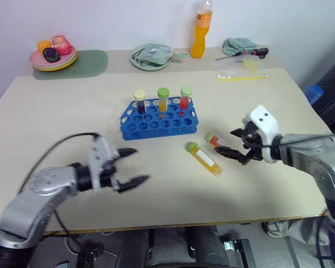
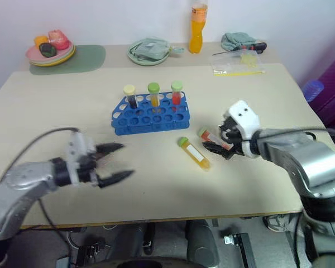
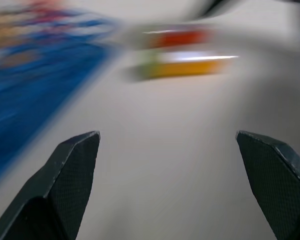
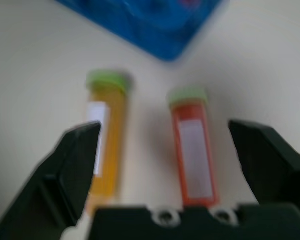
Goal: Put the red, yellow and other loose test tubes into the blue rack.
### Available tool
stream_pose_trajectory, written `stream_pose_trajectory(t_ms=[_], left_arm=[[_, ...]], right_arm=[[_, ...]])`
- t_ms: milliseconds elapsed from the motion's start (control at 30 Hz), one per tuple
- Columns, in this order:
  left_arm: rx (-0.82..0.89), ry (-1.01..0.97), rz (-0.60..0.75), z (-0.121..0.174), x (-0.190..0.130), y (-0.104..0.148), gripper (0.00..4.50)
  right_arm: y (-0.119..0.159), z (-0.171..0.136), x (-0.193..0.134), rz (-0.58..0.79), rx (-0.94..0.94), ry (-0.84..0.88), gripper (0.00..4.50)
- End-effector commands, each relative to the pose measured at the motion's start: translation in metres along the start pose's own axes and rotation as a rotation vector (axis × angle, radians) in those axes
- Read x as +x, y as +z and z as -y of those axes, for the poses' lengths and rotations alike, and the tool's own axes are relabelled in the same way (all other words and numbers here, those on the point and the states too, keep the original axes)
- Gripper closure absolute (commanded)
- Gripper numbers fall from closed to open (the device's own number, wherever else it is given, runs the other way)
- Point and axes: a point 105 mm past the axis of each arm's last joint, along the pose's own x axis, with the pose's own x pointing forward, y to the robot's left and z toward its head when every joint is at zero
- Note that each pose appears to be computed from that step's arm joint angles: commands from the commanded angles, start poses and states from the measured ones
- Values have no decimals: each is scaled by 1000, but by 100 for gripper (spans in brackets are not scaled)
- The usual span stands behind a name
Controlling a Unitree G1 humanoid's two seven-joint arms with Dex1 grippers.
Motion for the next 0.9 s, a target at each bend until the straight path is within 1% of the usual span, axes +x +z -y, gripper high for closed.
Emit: stream_pose_trajectory(t_ms=[33,200,367,533,567,633,700,767,800,833,900], left_arm=[[40,-80,23,13,16,2,0],[22,-104,78,22,25,8,0],[11,-70,70,22,24,3,0],[16,-57,63,22,21,-1,0],[16,-53,62,22,21,-2,0],[19,-44,62,21,20,-3,0],[18,-41,63,21,19,-3,0],[15,-39,64,20,19,-4,0],[15,-38,64,20,19,-4,0],[15,-36,64,20,19,-4,0],[16,-30,64,19,18,-5,0]], right_arm=[[2,-1,4,-132,41,-33,2],[4,15,12,-228,20,-105,2],[11,22,23,-253,18,-81,2],[8,23,35,-290,12,-65,2],[7,23,37,-301,21,-54,26],[5,20,40,-317,42,-28,91],[7,19,41,-317,41,-23,183],[10,20,40,-305,28,-22,297],[12,20,39,-301,24,-20,342],[14,21,38,-290,10,-23,373],[25,24,34,-210,-54,-46,376]])
